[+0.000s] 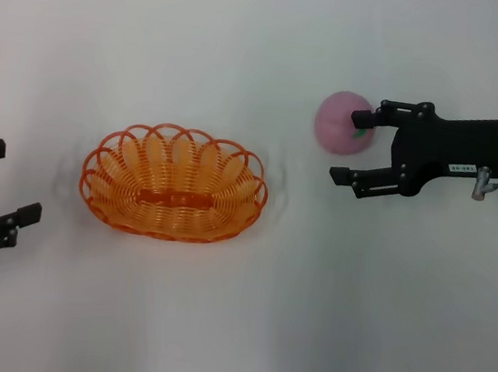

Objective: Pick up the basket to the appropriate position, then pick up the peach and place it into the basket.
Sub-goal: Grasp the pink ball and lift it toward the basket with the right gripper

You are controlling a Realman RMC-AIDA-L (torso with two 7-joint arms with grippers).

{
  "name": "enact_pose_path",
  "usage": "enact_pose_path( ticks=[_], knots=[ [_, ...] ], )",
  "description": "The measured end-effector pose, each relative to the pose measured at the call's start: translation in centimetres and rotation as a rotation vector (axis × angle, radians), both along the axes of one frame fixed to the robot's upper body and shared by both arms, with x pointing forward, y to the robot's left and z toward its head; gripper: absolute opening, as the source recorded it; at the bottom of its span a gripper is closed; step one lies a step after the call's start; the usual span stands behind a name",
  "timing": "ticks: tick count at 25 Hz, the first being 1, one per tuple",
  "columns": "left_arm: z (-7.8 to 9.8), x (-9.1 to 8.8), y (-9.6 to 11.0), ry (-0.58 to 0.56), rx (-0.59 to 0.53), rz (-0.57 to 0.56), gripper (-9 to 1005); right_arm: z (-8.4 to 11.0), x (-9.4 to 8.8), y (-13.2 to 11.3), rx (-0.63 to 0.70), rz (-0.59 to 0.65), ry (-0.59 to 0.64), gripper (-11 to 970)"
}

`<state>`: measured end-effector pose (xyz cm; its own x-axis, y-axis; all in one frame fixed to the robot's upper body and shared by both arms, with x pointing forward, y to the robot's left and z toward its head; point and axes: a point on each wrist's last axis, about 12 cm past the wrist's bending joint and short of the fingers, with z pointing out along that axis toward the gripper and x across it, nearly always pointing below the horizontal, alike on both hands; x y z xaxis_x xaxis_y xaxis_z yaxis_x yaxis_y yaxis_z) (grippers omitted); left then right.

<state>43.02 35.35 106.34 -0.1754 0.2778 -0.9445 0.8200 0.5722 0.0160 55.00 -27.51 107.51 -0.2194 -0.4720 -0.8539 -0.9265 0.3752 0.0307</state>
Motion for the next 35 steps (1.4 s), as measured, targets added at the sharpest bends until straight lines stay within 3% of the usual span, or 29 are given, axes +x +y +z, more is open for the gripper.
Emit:
enact_pose_path(
  ticks=[5, 17, 27, 35],
  knots=[
    [-0.5, -0.2, 0.1, 0.049, 0.031, -0.014, 890, -0.1, 0.0, 0.1, 0.003, -0.002, 0.001, 925],
    [-0.6, -0.7, -0.2, 0.083, 0.004, -0.055, 883, 0.0, -0.1, 0.2, 0.025, -0.021, 0.038, 924],
    [-0.4, -1.2, 0.4, 0.076, -0.021, -0.002, 886, 2.9, 1.8, -1.0, 0.112, -0.155, 0.211, 932],
    [-0.4, -1.2, 0.5, 0.074, -0.025, 0.004, 886, 5.4, 3.5, -0.3, 0.038, -0.206, 0.317, 934]
  ],
)
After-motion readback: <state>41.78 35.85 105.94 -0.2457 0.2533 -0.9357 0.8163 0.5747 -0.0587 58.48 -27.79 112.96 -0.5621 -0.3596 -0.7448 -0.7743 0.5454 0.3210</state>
